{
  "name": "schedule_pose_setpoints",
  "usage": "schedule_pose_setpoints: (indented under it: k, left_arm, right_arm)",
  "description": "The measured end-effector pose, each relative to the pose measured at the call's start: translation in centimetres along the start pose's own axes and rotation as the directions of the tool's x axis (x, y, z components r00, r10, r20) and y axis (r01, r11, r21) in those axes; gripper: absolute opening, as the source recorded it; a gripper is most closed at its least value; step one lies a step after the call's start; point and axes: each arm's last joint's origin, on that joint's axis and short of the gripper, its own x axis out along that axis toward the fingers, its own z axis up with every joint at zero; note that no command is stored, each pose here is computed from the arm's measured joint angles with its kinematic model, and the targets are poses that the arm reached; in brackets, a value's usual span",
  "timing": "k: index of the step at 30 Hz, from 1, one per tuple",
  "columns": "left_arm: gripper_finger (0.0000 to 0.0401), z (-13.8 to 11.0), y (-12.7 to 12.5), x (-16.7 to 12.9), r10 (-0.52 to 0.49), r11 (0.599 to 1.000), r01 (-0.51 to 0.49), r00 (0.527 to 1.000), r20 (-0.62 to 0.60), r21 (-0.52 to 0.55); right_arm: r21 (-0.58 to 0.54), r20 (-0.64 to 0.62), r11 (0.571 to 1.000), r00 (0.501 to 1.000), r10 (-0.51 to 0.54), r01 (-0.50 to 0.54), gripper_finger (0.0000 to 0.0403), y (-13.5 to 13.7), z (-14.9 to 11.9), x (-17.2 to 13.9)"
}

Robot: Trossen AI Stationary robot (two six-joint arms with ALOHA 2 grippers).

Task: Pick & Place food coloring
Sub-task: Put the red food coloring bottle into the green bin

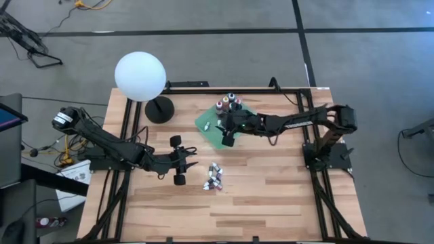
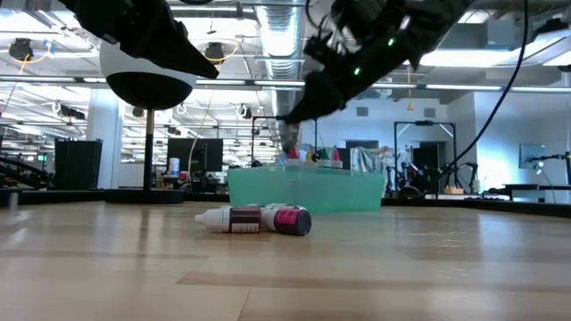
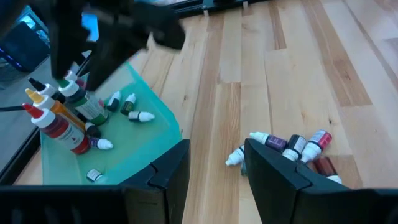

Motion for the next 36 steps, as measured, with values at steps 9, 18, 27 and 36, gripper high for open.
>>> schedule_pose_setpoints:
  k: [9, 18, 27, 36]
  left_arm:
    - [0.0145, -0.1, 0.0, 0.0, -0.004, 1.0, 0.004, 1.0, -0.008, 0.004]
    - [0.0145, 0.0, -0.1, 0.0, -0.022, 1.0, 0.022, 1.0, 0.001, -0.004]
    - [0.0145, 0.2, -0.3, 0.0, -0.083, 0.996, 0.083, 0.996, 0.011, -0.028]
    - [0.0145, 0.2, -0.3, 0.0, -0.083, 0.995, 0.084, 0.996, 0.011, -0.045]
  right_arm:
    - [-0.062, 0.037, 0.994, 0.995, 0.093, -0.091, 0.0186, 1.5, 2.6, -5.7]
    - [-0.129, 0.006, 0.968, 0.976, 0.22, -0.217, 0.0179, 4.6, 3.1, -9.5]
    - [-0.175, -0.06, 0.942, 0.958, 0.28, -0.286, 0.0169, 7.1, 2.7, -12.6]
    - [-0.126, 0.012, 0.937, 0.944, 0.33, -0.326, 0.0152, 8.0, 0.0, -15.0]
